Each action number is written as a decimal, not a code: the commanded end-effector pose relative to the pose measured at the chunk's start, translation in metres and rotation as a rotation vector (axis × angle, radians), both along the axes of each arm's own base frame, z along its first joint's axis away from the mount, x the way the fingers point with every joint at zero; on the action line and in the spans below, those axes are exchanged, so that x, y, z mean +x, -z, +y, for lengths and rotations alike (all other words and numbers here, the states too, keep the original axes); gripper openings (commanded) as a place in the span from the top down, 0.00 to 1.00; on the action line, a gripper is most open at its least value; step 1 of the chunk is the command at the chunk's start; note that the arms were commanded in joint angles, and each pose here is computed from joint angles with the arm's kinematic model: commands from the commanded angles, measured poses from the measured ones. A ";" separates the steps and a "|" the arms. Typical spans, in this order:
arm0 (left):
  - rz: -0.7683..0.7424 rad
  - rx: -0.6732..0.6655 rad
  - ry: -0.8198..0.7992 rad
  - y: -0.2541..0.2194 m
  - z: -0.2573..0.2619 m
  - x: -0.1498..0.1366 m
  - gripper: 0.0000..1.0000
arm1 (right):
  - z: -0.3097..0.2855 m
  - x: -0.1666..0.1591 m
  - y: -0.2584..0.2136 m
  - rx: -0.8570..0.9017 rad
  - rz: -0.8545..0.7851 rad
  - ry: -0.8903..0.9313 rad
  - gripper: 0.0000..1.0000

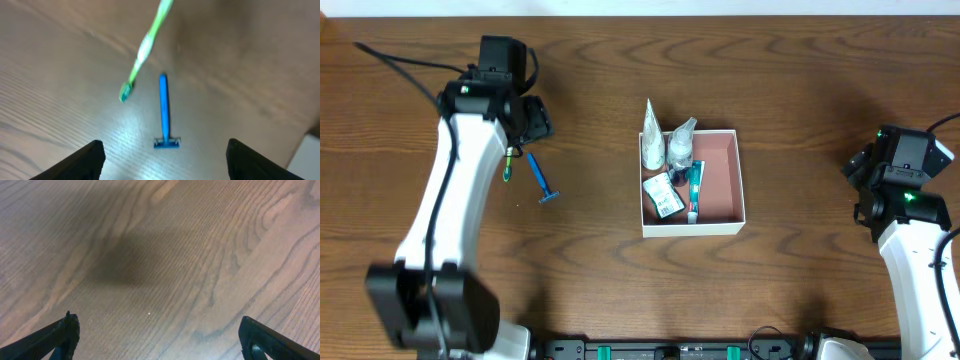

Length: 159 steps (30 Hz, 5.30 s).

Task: Pack container
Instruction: 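Move the left gripper back and grasp the green toothbrush, then carry the toothbrush into the box and release it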

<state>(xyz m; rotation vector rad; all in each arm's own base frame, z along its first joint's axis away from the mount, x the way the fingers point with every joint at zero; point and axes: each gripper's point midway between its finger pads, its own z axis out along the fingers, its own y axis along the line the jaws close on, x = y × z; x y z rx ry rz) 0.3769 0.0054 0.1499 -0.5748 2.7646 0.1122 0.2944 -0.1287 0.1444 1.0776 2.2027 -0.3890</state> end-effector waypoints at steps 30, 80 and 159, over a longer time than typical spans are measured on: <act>0.058 0.015 0.068 0.103 0.031 0.056 0.17 | -0.004 -0.001 -0.003 -0.015 0.001 0.014 0.01; 0.056 -0.050 0.108 0.130 0.063 0.067 0.94 | -0.004 -0.001 -0.003 -0.015 0.001 0.013 0.01; -0.236 -0.208 0.433 0.034 -0.352 -0.053 0.56 | -0.004 -0.001 -0.003 -0.015 0.001 0.014 0.01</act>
